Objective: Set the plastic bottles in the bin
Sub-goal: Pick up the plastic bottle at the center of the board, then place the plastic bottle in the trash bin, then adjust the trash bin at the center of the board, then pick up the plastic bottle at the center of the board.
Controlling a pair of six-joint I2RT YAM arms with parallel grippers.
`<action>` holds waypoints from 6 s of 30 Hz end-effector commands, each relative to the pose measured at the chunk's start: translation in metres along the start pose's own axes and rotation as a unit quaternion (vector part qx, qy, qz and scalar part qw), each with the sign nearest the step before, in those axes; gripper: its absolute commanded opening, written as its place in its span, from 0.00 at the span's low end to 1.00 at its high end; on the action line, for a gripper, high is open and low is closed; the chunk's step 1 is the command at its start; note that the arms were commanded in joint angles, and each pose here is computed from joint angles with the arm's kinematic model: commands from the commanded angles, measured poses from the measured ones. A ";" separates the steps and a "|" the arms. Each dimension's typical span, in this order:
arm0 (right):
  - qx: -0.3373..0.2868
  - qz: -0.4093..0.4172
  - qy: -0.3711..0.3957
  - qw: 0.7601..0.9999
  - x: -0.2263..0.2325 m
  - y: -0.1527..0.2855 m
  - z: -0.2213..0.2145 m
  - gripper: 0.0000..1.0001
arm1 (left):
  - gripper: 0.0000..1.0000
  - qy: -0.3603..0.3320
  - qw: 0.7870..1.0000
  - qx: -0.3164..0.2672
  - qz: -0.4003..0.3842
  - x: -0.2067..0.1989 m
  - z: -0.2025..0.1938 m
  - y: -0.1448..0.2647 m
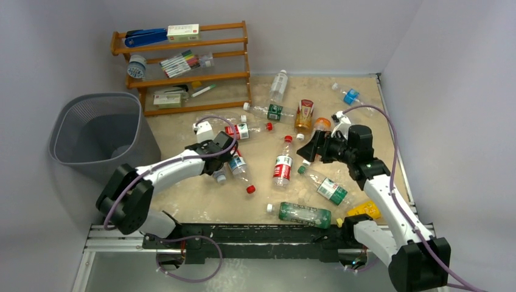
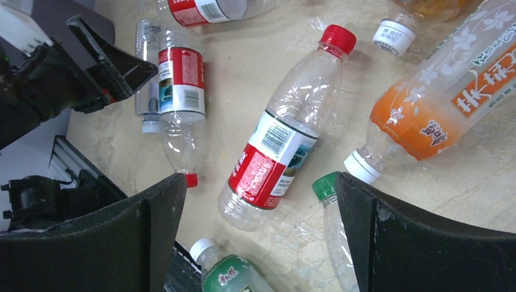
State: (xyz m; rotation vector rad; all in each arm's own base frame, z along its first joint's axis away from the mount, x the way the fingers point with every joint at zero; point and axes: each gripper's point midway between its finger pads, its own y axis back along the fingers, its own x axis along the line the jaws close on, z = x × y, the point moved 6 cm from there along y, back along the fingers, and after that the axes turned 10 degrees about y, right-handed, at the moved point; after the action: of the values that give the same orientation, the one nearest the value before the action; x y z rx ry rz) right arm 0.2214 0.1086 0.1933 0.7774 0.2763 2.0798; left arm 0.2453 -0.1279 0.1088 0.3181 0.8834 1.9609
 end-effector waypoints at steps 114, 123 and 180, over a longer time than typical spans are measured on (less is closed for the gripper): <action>-0.029 0.035 0.025 0.999 0.005 -0.020 0.026 0.93 | 0.04 0.096 0.991 -0.089 -0.021 0.056 0.270 0.082; -0.026 0.034 0.023 0.999 0.003 -0.023 0.026 0.93 | 0.03 0.089 0.989 -0.090 -0.069 0.042 0.275 0.084; -0.045 -0.011 -0.004 0.999 0.006 0.002 0.017 0.97 | 0.77 -0.004 0.981 0.083 -0.176 -0.091 0.014 0.068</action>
State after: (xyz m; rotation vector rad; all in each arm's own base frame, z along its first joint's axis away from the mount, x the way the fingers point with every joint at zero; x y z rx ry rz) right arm 0.2323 0.1113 0.2038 0.7459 0.2172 2.0567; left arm 0.2419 -0.2039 0.1889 0.3769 0.9722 1.5512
